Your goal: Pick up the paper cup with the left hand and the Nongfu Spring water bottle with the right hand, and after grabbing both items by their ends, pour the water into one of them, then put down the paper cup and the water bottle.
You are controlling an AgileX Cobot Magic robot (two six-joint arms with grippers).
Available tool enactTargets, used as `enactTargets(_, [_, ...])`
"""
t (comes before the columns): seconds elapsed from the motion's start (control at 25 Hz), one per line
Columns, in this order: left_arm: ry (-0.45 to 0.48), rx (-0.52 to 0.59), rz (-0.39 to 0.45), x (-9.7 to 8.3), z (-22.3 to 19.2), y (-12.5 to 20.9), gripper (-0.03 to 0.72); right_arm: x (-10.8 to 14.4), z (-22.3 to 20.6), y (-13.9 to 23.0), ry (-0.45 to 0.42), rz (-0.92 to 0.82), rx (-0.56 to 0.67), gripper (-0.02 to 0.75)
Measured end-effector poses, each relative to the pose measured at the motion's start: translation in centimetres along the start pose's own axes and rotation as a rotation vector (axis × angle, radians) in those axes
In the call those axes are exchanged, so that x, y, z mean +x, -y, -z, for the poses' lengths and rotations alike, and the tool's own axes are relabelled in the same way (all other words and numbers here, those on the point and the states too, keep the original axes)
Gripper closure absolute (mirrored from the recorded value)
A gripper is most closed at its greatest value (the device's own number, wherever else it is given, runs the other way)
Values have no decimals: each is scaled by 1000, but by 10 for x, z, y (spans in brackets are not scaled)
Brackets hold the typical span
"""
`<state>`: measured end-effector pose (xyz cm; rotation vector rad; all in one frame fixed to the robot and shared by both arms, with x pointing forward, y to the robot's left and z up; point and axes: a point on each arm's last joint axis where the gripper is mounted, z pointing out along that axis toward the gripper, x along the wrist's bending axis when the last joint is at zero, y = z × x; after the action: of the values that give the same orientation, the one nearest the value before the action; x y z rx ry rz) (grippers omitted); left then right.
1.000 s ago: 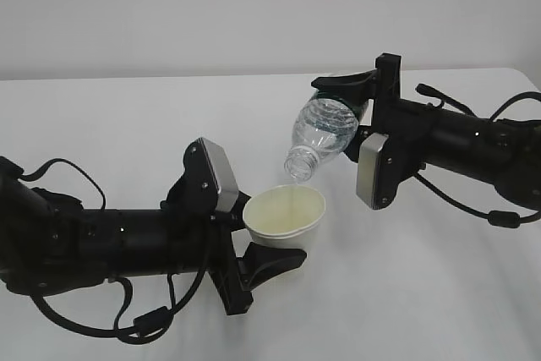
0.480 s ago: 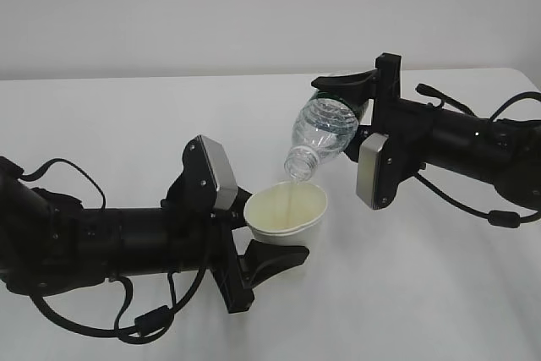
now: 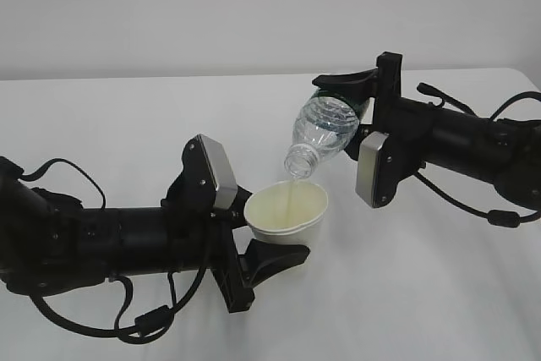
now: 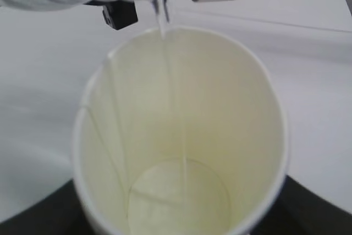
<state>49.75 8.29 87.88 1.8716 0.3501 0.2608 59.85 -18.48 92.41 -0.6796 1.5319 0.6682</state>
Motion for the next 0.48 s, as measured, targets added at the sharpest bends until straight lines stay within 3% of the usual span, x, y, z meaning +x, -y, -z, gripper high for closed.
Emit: enactTargets(0.48, [17,4,-12,-2,0,0,232,0,0,0,0,3,0,271])
